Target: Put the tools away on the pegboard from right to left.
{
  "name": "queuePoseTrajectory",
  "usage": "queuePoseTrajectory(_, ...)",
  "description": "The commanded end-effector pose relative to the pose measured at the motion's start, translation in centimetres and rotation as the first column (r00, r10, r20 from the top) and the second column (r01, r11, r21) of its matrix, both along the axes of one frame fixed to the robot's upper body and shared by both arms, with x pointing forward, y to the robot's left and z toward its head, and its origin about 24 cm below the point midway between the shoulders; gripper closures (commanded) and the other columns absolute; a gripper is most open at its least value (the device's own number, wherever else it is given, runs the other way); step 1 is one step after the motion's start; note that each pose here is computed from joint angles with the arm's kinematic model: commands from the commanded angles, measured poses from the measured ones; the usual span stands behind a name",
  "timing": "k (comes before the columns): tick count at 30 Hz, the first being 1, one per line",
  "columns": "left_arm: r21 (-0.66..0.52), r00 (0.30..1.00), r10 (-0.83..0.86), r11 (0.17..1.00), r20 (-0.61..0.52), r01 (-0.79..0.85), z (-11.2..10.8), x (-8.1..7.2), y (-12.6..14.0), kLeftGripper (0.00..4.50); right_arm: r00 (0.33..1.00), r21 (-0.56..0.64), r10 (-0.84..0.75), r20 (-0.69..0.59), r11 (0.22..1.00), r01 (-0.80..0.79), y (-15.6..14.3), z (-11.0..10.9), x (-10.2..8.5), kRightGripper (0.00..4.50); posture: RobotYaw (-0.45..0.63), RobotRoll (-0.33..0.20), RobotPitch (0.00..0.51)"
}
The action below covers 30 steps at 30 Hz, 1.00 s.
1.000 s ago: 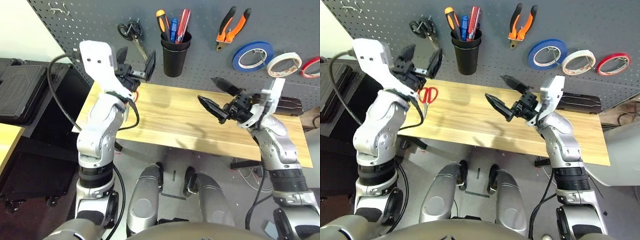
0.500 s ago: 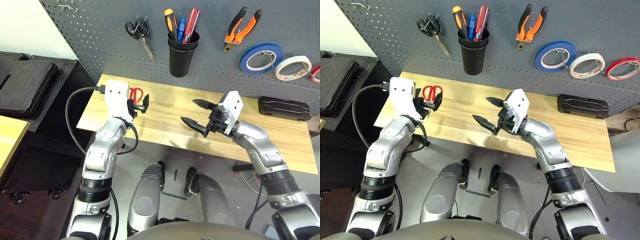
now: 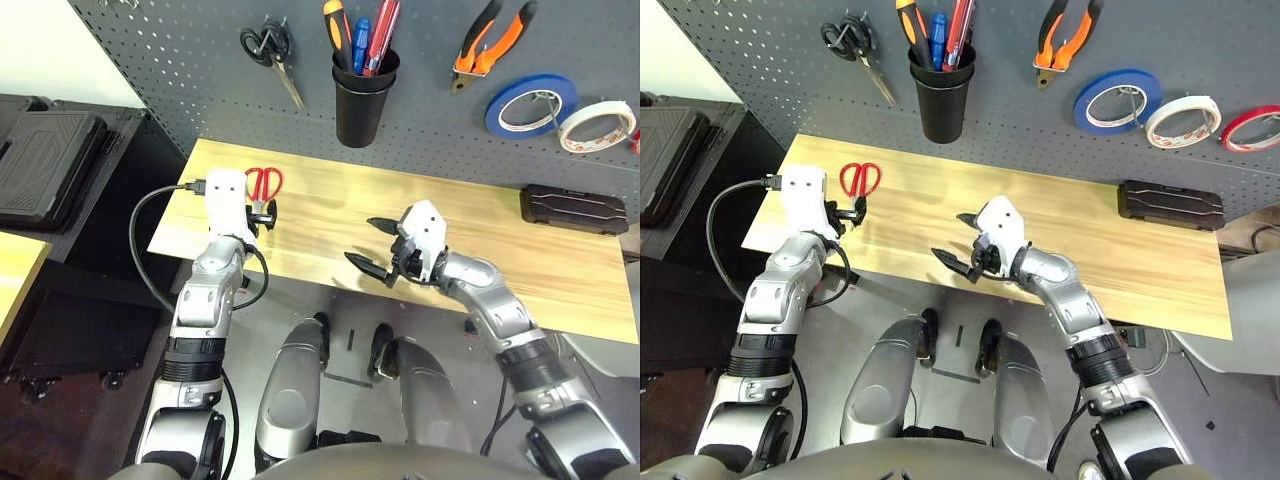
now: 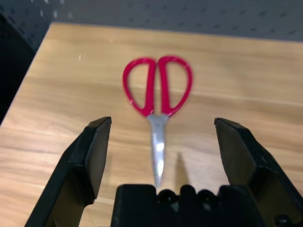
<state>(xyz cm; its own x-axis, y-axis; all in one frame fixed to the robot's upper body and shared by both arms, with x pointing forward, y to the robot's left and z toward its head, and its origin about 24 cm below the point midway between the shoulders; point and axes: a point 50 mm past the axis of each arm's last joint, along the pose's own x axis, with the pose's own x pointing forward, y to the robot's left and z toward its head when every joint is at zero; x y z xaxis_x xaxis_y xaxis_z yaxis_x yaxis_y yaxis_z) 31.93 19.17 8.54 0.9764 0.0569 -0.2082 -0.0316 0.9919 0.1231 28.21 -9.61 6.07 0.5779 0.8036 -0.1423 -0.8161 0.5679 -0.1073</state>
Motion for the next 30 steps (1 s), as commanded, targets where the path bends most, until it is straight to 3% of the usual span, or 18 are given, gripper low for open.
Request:
queuePoseTrajectory(1,0.023,0.999,0.035,0.999,-0.029,-0.035,-1.1,0.5,0.8,0.04,0.999,-0.018,-0.011,-0.037,1.0,0.011,0.7,-0.9,-0.8,0.0,0.24,0.0,0.411)
queuePoseTrajectory(11,0.029,0.997,0.036,0.999,-0.066,-0.034,-2.4,2.7,1.0,0.04,0.998,-0.017,-0.046,-0.05,0.999,0.046,1.0,-0.7,-1.9,0.0,0.18,0.0,0.446)
queuePoseTrajectory(25,0.044,0.966,0.145,0.989,-0.215,-0.139,-5.4,3.1,2.8,0.04,0.994,0.001,-0.104,-0.033,0.995,0.104,0.8,0.7,-1.9,0.0,0.12,0.0,0.442)
queuePoseTrajectory(28,0.029,0.959,0.146,0.989,-0.242,-0.143,-5.7,3.1,2.7,0.66,0.994,-0.003,-0.107,-0.032,0.994,0.107,0.5,0.7,-2.0,0.0,0.11,0.0,0.44)
queuePoseTrajectory(30,0.022,0.956,0.138,0.99,-0.259,-0.137,-5.9,3.1,2.5,1.39,0.994,-0.006,-0.107,-0.032,0.994,0.107,0.4,0.7,-2.0,0.0,0.11,0.0,0.439)
